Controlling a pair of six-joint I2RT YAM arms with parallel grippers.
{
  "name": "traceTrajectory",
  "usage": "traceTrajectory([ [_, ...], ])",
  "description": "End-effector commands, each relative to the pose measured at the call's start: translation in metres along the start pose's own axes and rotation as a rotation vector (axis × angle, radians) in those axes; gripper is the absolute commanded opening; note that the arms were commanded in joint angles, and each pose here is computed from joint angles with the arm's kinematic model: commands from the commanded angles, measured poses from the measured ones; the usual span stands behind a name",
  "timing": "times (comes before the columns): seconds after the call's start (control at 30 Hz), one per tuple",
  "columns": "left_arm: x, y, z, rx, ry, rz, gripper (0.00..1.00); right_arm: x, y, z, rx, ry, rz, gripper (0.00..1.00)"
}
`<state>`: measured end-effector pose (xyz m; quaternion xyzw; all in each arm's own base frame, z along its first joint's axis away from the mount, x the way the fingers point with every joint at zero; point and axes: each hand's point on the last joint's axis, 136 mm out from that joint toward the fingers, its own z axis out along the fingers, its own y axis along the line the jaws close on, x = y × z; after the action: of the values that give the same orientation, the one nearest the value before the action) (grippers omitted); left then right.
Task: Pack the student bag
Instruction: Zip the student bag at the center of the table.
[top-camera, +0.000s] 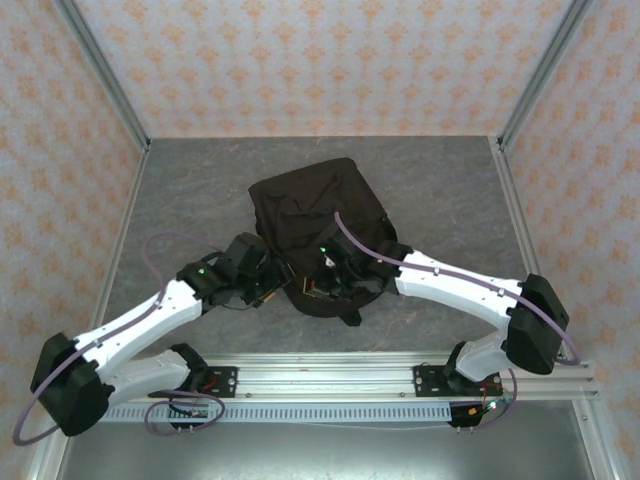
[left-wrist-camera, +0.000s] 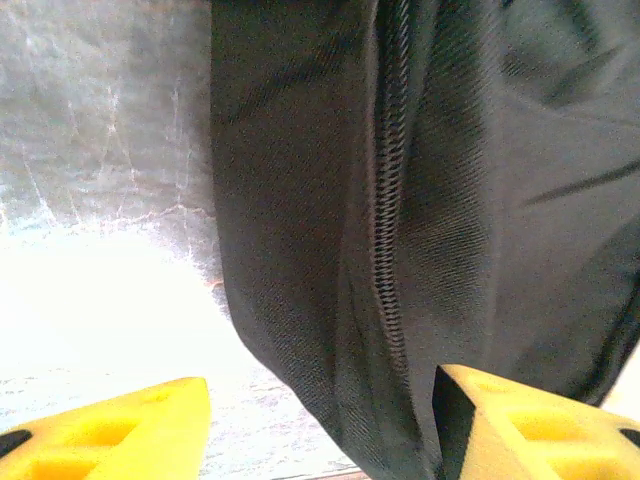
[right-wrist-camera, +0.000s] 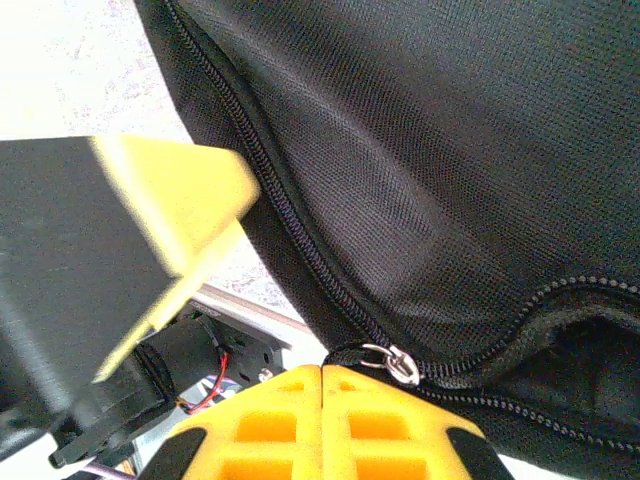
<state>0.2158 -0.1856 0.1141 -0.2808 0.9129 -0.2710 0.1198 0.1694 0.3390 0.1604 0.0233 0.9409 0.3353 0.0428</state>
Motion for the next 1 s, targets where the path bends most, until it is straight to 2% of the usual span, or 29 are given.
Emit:
traceTrajectory([
  [0.0, 0.000, -0.010, 0.000, -0.036, 0.010, -0.035, 0.61, -0.001, -0.007, -0.011, 0.021, -0.038, -0.002, 0.00],
  [0.13, 0.004, -0.015, 0.009, -0.076, 0.030, -0.025, 0.55, -0.001, -0.009, -0.011, 0.023, -0.044, -0.005, 0.00],
  [0.23, 0.002, -0.019, 0.013, -0.093, 0.033, -0.019, 0.48, 0.001, -0.015, -0.008, 0.042, -0.036, -0.005, 0.00],
  [0.4, 0.001, -0.026, 0.009, -0.126, 0.046, 0.028, 0.04, 0.007, -0.026, -0.005, 0.102, 0.004, -0.006, 0.00],
  [0.43, 0.000, -0.027, 0.006, -0.133, 0.046, 0.040, 0.00, 0.008, -0.028, -0.006, 0.117, 0.012, -0.011, 0.00],
  [0.73, -0.010, -0.009, -0.018, -0.203, 0.005, 0.132, 0.00, 0.029, -0.055, -0.021, 0.273, 0.139, -0.078, 0.00],
  [0.97, -0.013, 0.015, -0.026, -0.257, -0.005, 0.187, 0.00, 0.013, -0.072, -0.040, 0.325, 0.088, -0.083, 0.00],
])
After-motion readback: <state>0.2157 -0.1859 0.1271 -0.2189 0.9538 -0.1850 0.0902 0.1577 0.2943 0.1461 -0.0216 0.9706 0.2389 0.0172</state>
